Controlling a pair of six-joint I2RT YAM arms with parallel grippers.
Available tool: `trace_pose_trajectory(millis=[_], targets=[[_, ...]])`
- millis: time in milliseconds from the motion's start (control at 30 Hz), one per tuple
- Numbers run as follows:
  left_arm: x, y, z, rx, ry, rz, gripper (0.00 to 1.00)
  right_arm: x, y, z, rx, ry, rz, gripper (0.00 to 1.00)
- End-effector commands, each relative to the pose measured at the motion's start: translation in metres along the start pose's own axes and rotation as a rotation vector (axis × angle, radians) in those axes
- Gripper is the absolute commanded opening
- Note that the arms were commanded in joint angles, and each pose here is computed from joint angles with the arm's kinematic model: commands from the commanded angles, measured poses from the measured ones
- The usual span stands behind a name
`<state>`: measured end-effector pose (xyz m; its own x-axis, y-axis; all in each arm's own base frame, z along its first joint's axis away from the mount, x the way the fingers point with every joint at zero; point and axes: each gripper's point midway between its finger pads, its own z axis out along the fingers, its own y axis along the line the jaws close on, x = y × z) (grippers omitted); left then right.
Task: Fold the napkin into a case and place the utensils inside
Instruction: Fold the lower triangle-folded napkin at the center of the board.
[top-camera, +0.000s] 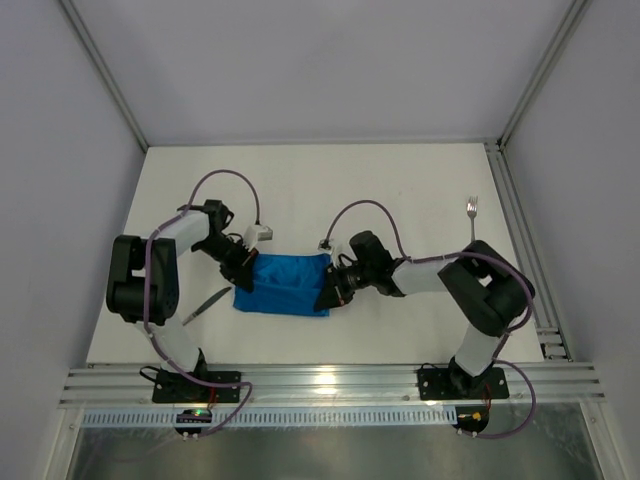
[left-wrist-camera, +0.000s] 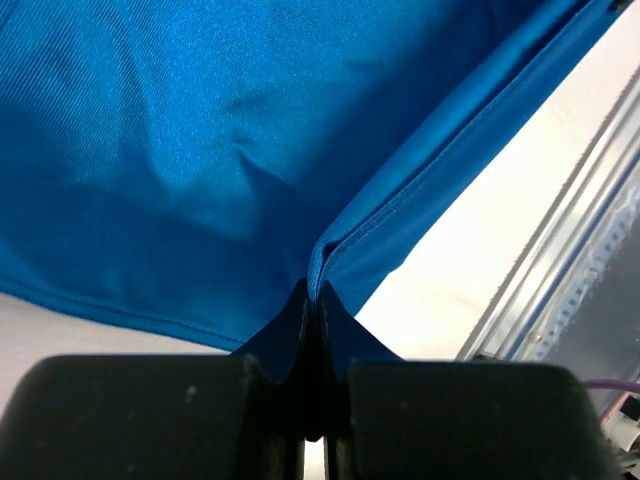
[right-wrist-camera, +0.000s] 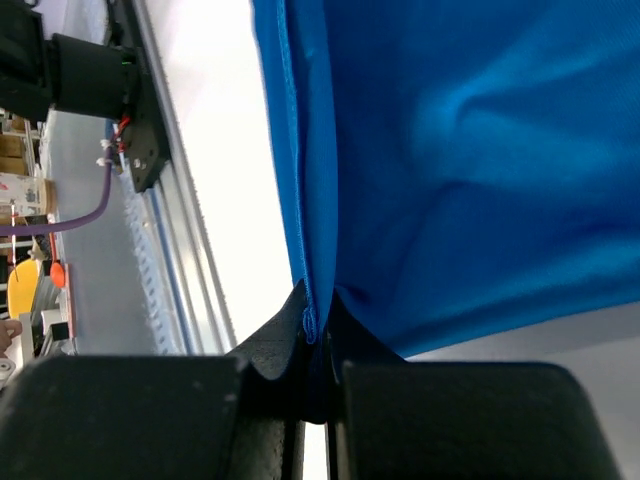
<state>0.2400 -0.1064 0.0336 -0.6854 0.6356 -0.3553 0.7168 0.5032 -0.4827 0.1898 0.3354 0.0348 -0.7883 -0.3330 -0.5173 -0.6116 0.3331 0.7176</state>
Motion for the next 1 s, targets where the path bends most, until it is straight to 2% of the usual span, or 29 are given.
trace_pose_trajectory(millis=[0, 133, 333, 500, 533, 600, 667, 700, 800, 833, 967], targets=[[-0.007, -0.012, -0.010, -0.016, -0.024, 0.033, 0.00, 0.022, 0.023, -0.019, -0.023, 0.031, 0.048, 0.04], [-0.012, -0.017, -0.011, -0.024, -0.041, 0.010, 0.00, 0.022, 0.032, -0.021, -0.063, 0.028, 0.084, 0.04], [-0.028, 0.012, -0.009, -0.099, -0.045, -0.026, 0.02, 0.018, 0.002, -0.012, -0.025, 0.056, 0.144, 0.04], [-0.019, 0.030, 0.005, -0.118, 0.011, -0.071, 0.03, 0.013, -0.022, -0.011, 0.010, 0.020, 0.183, 0.05], [-0.018, 0.032, 0.006, -0.122, 0.016, -0.075, 0.02, 0.012, -0.026, -0.010, 0.024, 0.014, 0.193, 0.08], [-0.017, 0.037, 0.011, -0.126, 0.024, -0.097, 0.01, 0.010, -0.031, -0.009, 0.046, 0.003, 0.190, 0.21], [-0.019, 0.038, 0.013, -0.123, 0.016, -0.104, 0.01, 0.007, -0.030, -0.011, 0.056, -0.009, 0.178, 0.27], [-0.021, 0.039, 0.013, -0.125, 0.008, -0.103, 0.00, 0.006, -0.029, -0.012, 0.064, -0.014, 0.174, 0.37], [-0.026, 0.038, 0.012, -0.121, -0.014, -0.092, 0.00, -0.001, -0.027, -0.024, 0.122, -0.029, 0.113, 0.46], [-0.029, 0.038, 0.011, -0.122, -0.028, -0.076, 0.00, -0.005, -0.025, -0.034, 0.168, -0.038, 0.093, 0.54], [-0.031, 0.035, 0.008, -0.123, -0.040, -0.045, 0.00, -0.020, -0.020, -0.062, 0.254, -0.058, -0.010, 0.60]])
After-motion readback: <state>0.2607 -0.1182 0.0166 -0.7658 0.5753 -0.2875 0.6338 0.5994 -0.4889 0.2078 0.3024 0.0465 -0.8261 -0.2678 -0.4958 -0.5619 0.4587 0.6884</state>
